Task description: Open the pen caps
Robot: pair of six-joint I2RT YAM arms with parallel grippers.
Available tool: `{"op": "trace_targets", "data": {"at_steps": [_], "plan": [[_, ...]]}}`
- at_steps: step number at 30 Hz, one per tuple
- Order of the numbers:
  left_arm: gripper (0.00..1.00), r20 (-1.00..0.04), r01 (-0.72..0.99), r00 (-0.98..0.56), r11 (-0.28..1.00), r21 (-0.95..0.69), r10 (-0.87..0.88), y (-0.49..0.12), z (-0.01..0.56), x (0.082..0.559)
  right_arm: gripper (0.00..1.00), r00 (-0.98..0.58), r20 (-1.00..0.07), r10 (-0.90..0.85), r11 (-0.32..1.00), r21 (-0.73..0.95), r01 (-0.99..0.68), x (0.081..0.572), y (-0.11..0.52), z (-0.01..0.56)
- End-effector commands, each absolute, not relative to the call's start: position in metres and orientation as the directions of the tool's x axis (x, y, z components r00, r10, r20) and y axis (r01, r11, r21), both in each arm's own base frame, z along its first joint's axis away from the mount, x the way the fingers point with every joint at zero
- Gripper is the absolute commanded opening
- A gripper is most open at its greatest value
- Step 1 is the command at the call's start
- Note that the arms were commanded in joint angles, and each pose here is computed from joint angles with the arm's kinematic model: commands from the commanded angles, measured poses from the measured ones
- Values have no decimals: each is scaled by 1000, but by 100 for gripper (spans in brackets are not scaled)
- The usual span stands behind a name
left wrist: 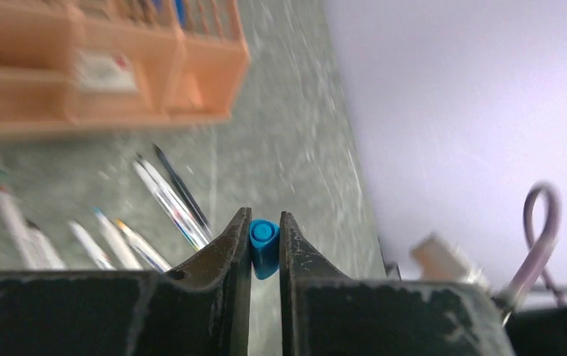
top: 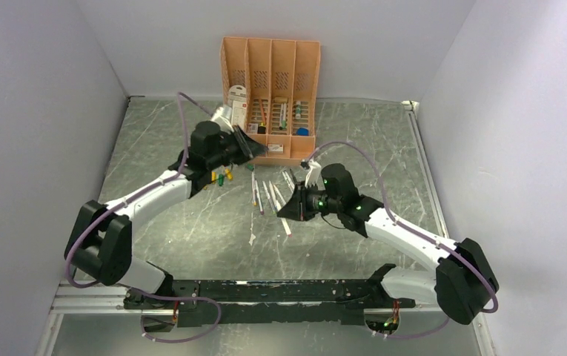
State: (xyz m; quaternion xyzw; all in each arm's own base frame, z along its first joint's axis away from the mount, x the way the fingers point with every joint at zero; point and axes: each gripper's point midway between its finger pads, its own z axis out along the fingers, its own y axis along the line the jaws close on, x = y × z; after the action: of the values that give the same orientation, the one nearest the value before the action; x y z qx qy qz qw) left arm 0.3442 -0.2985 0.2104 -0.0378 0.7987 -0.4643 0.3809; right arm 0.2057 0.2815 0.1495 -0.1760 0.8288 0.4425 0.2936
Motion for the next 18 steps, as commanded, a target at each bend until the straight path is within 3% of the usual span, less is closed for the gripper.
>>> {"op": "trace_targets", "data": {"at_steps": [1, 9, 18], "plan": [[12, -663, 279, -540, 633, -722, -518, -253, 240, 399, 0, -802, -593, -62, 522, 666, -533, 180, 281, 143], [12, -668, 228, -550, 679, -698, -501, -220, 234, 383, 0, -781, -617, -97, 618, 578, -533, 195, 271, 135], [13, -667, 205, -576, 707, -677, -472, -202, 230, 344, 0, -735, -652, -186, 849, 269, -454, 266, 248, 124]]}}
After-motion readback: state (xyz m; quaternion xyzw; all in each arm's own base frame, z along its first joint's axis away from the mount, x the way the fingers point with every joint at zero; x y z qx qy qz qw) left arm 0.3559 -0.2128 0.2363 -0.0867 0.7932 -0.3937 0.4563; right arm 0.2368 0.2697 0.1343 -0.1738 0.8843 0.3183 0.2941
